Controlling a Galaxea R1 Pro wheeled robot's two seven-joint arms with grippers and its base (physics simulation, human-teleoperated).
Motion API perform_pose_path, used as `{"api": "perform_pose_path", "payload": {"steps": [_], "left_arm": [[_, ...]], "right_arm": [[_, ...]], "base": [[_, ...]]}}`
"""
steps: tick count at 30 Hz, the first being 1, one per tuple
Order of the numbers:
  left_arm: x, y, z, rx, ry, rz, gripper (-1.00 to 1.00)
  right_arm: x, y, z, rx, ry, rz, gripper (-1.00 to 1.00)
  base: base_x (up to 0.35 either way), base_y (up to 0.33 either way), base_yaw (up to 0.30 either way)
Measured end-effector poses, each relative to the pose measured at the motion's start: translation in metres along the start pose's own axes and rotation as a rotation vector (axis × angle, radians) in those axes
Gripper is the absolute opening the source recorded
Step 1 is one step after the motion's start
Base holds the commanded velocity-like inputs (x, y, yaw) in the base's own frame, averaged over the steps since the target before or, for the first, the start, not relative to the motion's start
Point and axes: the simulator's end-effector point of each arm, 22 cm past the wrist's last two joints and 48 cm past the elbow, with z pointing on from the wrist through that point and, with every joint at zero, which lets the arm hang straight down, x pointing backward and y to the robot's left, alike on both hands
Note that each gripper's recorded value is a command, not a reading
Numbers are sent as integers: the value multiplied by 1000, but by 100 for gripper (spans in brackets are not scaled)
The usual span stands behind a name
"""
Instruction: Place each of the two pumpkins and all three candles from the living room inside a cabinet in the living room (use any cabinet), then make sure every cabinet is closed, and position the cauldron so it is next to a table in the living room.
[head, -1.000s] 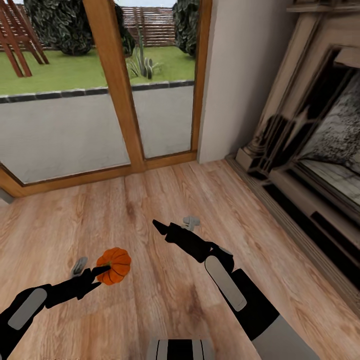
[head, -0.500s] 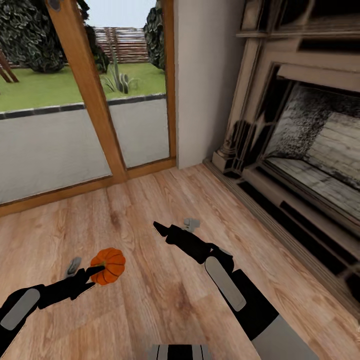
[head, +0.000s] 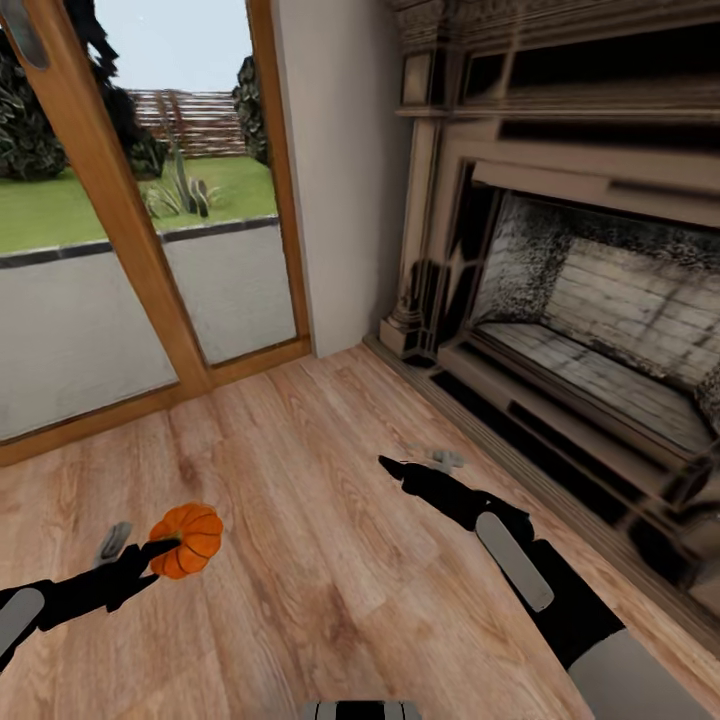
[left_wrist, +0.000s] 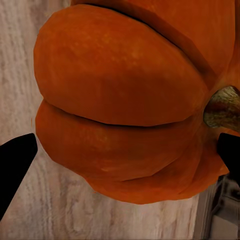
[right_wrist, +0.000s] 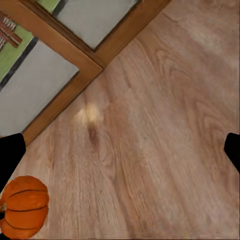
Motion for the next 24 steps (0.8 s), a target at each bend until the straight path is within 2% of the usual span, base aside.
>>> {"api": "perform_pose_path", "payload": {"steps": [1, 2, 4, 6, 8, 9, 11, 14, 20, 24], "left_arm": [[-2, 0, -3, 0, -6, -1, -100], [-7, 2, -7, -5, -13, 1, -100], [-9, -1, -11, -1, -19, 4, -100], [-10, -6, -12, 7, -23, 8, -100], [-9, -10, -12, 11, -23, 15, -100], [-8, -11, -12, 12, -25, 21, -100], [-6, -14, -12, 18, -27, 19, -100], [3, 5, -11, -19, -16, -5, -100], [22, 20, -3, -36, 11, -60, -100], [32, 25, 3, -43, 24, -76, -100]], "right_arm": [[4, -16, -5, 32, 11, 1, 100], [28, -52, -15, 98, 51, 22, 100], [54, -86, -26, 170, 76, 50, 100], [70, -120, -37, 244, 65, 65, 100], [93, -171, -59, 358, 35, 78, 100], [99, -183, -66, 386, 28, 79, 100], [106, -197, -75, 418, 17, 77, 100], [110, -198, -77, 425, 19, 78, 100], [123, -203, -78, 436, 47, 90, 100], [129, -206, -79, 441, 64, 95, 100]], "base": [[0, 0, -289], [0, 0, -289], [0, 0, -289], [0, 0, -289], [0, 0, -288], [0, 0, -283], [0, 0, -221], [0, 0, -73], [0, 0, -12], [0, 0, 0]]}}
